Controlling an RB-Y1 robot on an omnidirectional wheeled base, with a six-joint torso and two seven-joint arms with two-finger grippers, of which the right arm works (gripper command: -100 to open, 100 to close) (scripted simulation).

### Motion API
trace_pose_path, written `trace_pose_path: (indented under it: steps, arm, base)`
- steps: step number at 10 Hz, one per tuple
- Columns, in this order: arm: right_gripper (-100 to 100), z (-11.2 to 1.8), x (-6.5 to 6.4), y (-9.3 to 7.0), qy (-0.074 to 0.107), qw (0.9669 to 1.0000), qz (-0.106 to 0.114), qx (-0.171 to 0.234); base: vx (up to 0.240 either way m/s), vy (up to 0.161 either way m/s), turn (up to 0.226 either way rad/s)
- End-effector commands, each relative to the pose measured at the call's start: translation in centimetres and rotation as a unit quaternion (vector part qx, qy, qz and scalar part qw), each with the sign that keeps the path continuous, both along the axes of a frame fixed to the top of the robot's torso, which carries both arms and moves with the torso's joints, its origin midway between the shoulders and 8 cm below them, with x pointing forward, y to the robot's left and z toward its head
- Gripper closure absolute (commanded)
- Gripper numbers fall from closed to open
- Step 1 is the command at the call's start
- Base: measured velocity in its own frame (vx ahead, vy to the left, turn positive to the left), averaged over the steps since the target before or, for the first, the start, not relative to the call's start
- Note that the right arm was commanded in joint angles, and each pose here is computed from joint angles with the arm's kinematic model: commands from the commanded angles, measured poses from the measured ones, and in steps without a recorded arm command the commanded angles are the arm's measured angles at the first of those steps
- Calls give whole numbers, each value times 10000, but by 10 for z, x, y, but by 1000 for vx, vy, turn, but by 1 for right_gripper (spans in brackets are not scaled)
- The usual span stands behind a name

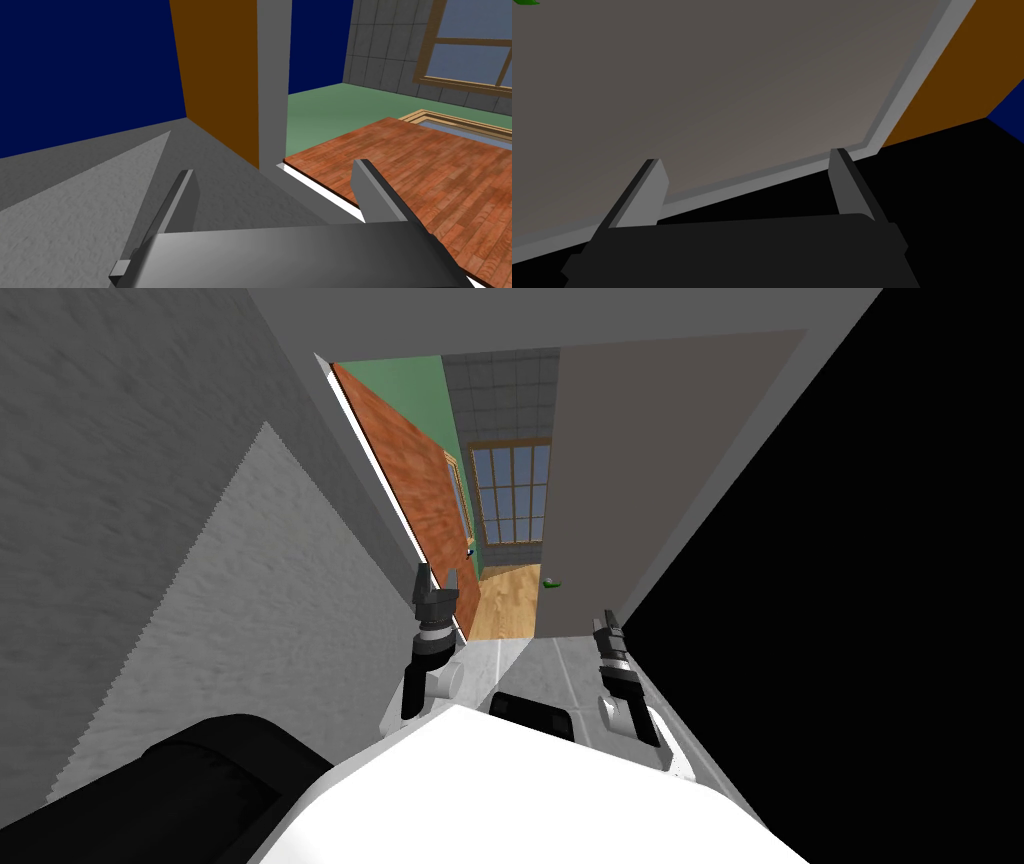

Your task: Push the door open

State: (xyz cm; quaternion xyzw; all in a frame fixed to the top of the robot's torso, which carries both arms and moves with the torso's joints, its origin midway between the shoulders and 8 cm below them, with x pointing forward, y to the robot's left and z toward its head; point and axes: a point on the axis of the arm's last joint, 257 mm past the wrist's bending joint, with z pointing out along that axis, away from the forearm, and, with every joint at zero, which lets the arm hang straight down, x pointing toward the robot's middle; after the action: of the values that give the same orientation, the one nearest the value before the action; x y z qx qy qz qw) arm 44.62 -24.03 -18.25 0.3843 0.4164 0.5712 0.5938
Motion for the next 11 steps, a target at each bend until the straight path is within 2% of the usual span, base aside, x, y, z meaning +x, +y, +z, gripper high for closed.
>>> trace_pose_path:
  steps: [1,7,9,10,11]
  arm:
    - [-100,-8,2,1,65,10000,9,-3]
    - [-100,-61,12,13,485,9988,99,-1]
    - [-100,-83,14,18,671,9977,129,3]
    - [-100,-84,14,18,683,9976,128,3]
    - [-100,-92,14,20,755,9970,143,8]
  base:
    - [63,-13,12]
    - [89,-21,51]
    - [106,-30,60]
    - [58,-8,17]
    - [50,-7,36]
